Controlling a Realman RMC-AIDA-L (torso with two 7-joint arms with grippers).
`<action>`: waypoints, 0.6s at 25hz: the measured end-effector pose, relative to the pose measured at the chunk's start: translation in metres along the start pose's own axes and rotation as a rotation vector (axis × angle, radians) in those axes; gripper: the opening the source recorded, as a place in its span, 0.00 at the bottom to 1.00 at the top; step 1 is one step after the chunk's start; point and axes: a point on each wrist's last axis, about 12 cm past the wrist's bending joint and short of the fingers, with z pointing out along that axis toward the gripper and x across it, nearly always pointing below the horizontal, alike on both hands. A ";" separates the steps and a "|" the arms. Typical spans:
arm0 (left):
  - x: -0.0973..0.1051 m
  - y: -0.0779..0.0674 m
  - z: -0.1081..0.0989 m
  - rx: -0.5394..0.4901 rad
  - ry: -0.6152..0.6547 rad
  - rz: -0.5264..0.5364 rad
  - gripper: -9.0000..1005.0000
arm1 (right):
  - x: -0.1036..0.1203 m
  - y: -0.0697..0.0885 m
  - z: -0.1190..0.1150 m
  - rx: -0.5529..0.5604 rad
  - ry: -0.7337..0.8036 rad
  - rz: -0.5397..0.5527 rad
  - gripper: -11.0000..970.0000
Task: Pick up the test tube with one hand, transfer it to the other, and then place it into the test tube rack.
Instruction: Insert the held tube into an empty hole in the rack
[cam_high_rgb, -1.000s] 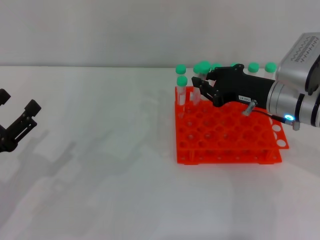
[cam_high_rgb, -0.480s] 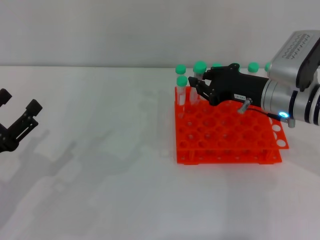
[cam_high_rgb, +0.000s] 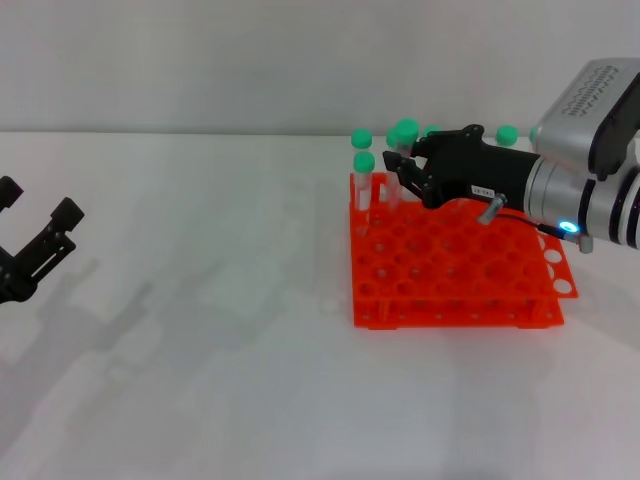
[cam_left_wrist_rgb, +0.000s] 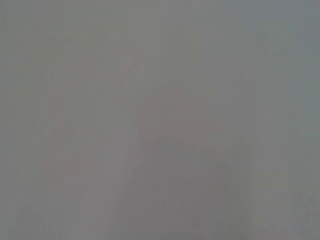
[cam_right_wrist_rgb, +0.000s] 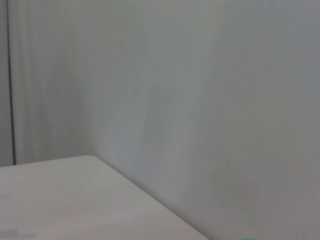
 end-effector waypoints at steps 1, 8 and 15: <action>0.000 0.000 0.000 0.000 0.000 0.000 0.87 | 0.000 0.000 0.000 -0.002 0.002 -0.002 0.27; -0.001 0.000 0.004 0.008 -0.004 0.002 0.87 | 0.002 0.002 0.005 0.004 0.030 -0.016 0.28; -0.001 0.001 0.006 0.010 -0.005 0.004 0.87 | 0.000 0.001 0.011 0.020 0.054 -0.037 0.28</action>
